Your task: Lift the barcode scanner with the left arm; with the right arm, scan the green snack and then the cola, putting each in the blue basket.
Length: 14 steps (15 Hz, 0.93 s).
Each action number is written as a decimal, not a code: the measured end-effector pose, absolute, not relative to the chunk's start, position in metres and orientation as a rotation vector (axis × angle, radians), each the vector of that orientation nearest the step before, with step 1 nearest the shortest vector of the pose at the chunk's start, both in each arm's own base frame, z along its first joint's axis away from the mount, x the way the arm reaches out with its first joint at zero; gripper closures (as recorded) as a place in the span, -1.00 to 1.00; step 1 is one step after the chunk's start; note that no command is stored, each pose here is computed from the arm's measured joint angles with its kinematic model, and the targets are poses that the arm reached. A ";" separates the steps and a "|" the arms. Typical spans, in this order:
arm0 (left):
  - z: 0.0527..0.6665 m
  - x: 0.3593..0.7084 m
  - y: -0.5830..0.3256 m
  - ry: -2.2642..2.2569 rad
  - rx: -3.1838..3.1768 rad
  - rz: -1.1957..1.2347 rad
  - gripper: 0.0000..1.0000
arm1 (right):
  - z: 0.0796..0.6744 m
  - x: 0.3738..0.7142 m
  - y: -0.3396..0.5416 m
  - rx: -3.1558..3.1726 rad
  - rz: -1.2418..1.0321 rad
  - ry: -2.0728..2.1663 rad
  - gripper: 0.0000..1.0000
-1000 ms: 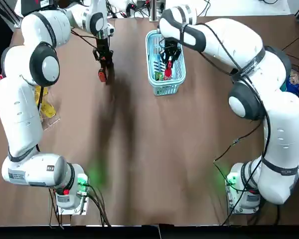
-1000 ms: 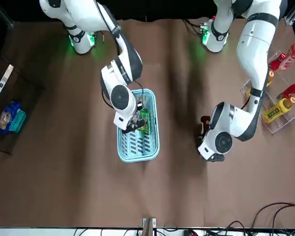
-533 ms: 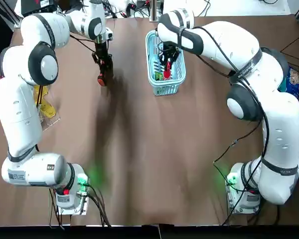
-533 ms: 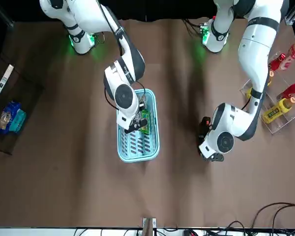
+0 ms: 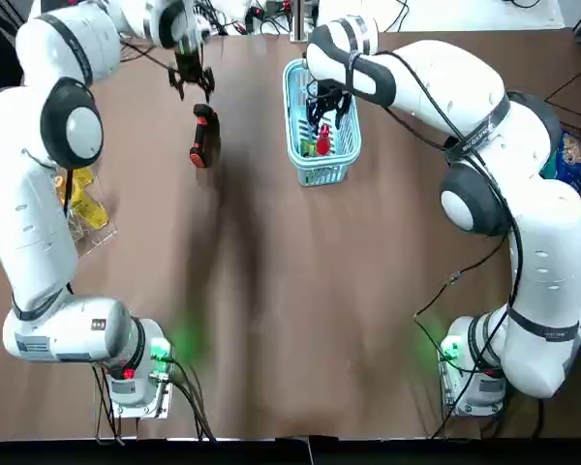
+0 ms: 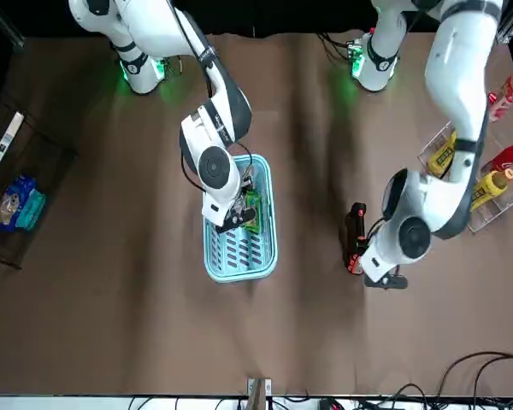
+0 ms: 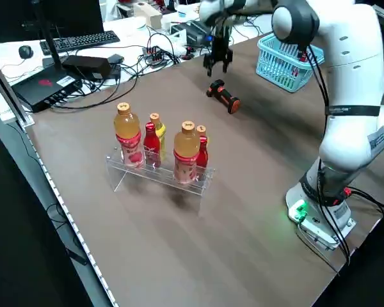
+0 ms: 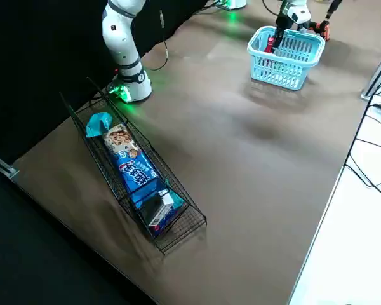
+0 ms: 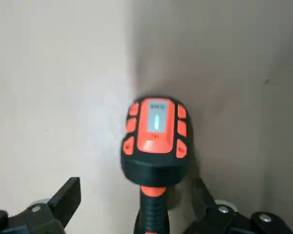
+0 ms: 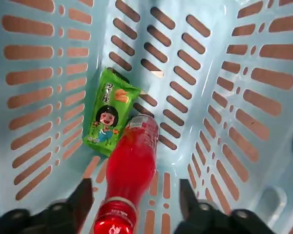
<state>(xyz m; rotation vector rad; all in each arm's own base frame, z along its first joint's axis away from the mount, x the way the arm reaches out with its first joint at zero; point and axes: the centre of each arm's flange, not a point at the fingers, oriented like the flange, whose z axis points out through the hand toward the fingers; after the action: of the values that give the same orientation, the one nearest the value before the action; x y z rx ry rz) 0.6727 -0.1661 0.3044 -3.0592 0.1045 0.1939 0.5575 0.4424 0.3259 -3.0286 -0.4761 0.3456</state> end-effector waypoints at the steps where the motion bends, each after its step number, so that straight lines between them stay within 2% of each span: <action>1: 0.331 0.675 -0.166 0.101 -3.064 0.132 -1.00 | 0.327 0.558 0.442 -3.028 0.341 -0.476 -0.81; 5: 0.430 0.666 -0.161 0.086 -3.055 -0.051 -1.00 | 0.350 0.564 0.439 -3.018 0.283 -0.464 -0.97; 9: 0.480 0.649 -0.142 0.040 -3.026 -0.052 -1.00 | 0.426 0.583 0.405 -2.978 0.154 -0.388 -0.97; 12: 0.494 0.642 -0.136 0.025 -3.013 -0.025 -1.00 | 0.485 0.608 0.327 -2.961 0.131 -0.246 -0.97; 14: 0.529 0.628 -0.128 0.088 -2.995 -0.030 -1.00 | 0.524 0.630 0.234 -2.944 0.109 -0.153 -0.97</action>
<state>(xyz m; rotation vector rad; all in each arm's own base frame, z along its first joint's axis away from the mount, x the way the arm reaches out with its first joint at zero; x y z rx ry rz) 0.6279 -0.1285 0.5291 -2.9946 0.0884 -0.0303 0.6296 0.2337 0.5243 -2.9441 -0.1526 0.1095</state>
